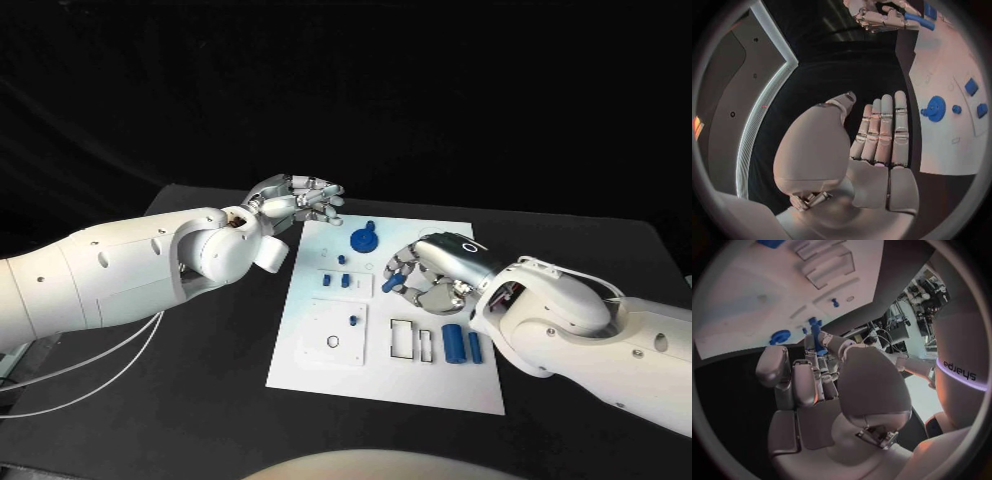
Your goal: Assemble the parts on the task board
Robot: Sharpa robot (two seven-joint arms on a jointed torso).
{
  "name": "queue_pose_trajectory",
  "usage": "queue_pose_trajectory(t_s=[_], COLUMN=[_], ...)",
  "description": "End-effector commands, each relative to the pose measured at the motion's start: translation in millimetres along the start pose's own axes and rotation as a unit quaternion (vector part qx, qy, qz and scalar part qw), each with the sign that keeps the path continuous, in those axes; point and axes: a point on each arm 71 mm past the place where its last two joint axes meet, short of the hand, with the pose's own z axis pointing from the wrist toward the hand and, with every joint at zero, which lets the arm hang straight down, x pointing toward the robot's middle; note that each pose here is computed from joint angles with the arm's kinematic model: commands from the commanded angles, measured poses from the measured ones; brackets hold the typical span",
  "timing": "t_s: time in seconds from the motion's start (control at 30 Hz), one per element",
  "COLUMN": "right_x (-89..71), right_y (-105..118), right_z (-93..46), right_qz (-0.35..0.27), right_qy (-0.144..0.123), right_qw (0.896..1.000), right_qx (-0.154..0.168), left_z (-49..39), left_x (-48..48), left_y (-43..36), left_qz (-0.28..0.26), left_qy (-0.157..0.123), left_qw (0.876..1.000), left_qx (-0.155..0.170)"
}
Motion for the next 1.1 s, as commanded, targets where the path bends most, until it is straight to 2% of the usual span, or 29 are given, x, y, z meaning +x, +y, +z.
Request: queue_pose_trajectory(t_s=[0.03,0.27,0.53,0.87,1.1], right_x=[8.2,31.1,56.2,71.5,75.3], right_y=[18,46,50,55,51], right_z=[6.5,19.3,28.2,34.9,36.0], right_qz=[0.02,0.038,0.047,0.038,0.024], right_qy=[0.003,0.028,0.059,0.086,0.094], right_qw=[0.999,0.997,0.995,0.994,0.994], right_qx=[-0.028,-0.063,-0.063,-0.061,-0.047], left_z=[1.3,2.6,2.8,2.4,2.1], left_x=[3.2,5.1,7.1,7.2,6.9], left_y=[0.0,0.6,0.7,0.5,0.4], left_qz=[-0.005,-0.006,-0.007,-0.007,-0.007], left_qy=[0.01,0.012,0.014,0.013,0.013], left_qw=[1.0,1.0,1.0,1.0,1.0], left_qx=[0.003,0.003,0.003,0.002,0.002])
